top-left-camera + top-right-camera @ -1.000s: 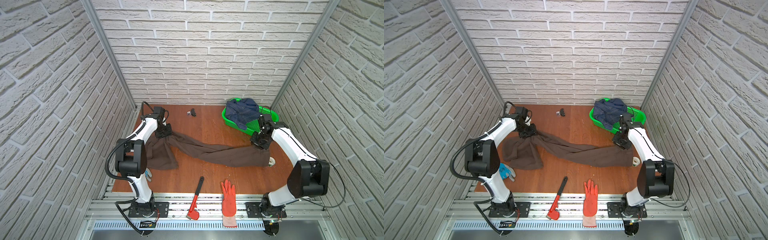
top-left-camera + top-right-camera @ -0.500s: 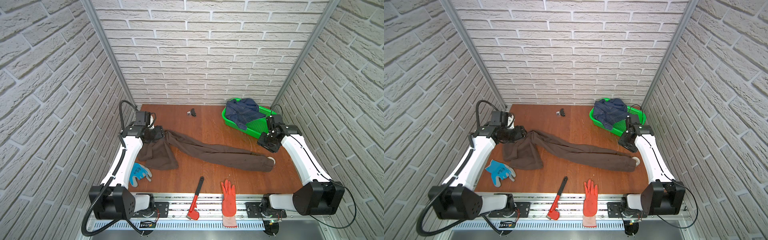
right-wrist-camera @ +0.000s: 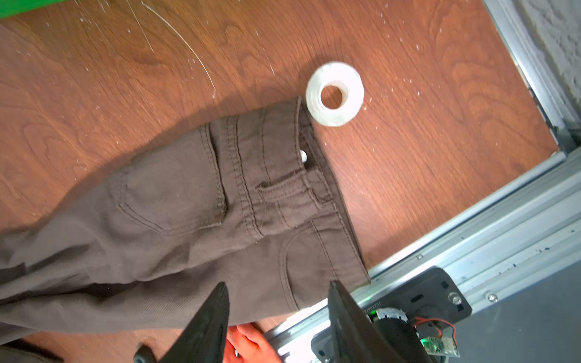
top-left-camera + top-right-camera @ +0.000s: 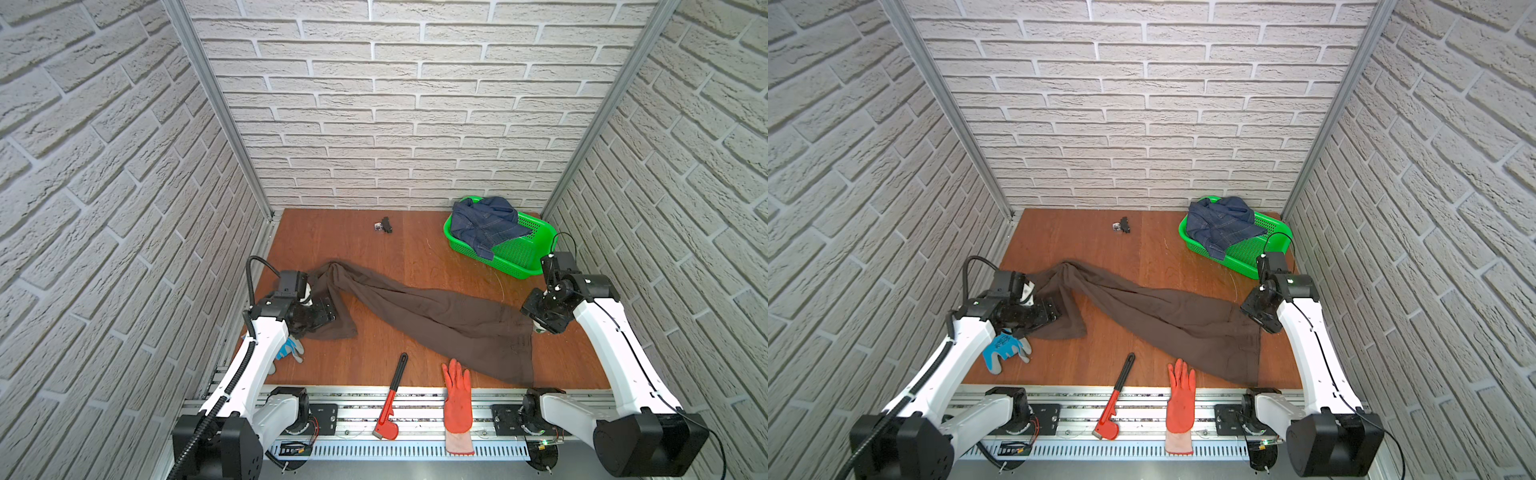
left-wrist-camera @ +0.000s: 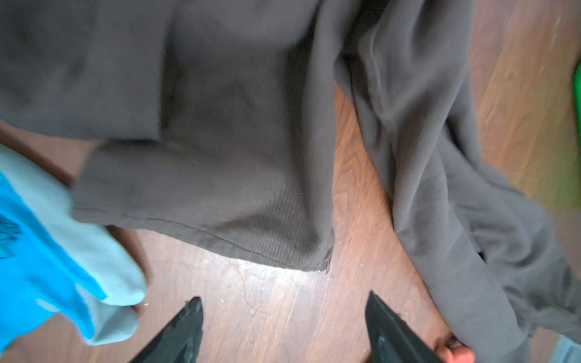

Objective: Fold and stack the trousers
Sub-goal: Flatten out the trousers at the center of the table.

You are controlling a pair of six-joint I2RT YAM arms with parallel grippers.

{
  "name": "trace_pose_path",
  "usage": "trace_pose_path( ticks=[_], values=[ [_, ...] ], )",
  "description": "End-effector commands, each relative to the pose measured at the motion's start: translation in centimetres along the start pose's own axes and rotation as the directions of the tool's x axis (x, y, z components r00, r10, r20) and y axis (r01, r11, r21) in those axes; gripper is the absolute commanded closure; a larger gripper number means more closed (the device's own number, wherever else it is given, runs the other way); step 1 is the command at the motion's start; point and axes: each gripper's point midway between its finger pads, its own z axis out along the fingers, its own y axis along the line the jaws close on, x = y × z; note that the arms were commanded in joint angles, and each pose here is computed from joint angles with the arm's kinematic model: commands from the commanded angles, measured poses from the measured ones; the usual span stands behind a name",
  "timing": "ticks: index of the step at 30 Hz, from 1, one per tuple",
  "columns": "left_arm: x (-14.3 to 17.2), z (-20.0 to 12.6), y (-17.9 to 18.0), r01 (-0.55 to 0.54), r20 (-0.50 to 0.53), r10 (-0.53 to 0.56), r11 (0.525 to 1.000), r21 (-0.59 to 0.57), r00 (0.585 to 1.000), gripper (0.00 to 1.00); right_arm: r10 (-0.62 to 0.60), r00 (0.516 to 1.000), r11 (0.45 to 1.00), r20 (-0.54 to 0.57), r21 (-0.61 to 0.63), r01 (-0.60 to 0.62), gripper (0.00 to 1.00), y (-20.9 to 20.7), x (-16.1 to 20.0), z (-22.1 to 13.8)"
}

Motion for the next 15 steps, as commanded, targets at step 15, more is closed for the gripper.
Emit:
trace_pose_path(
  ticks=[15],
  values=[
    [1.2,8.7,-0.9,-0.069,-0.097,0.057,0.989,-0.130,0.994,0.55,0.005,0.996,1.000,-0.085,-0.014,-0.006,0.48,-0.3,2.3,2.1]
  ],
)
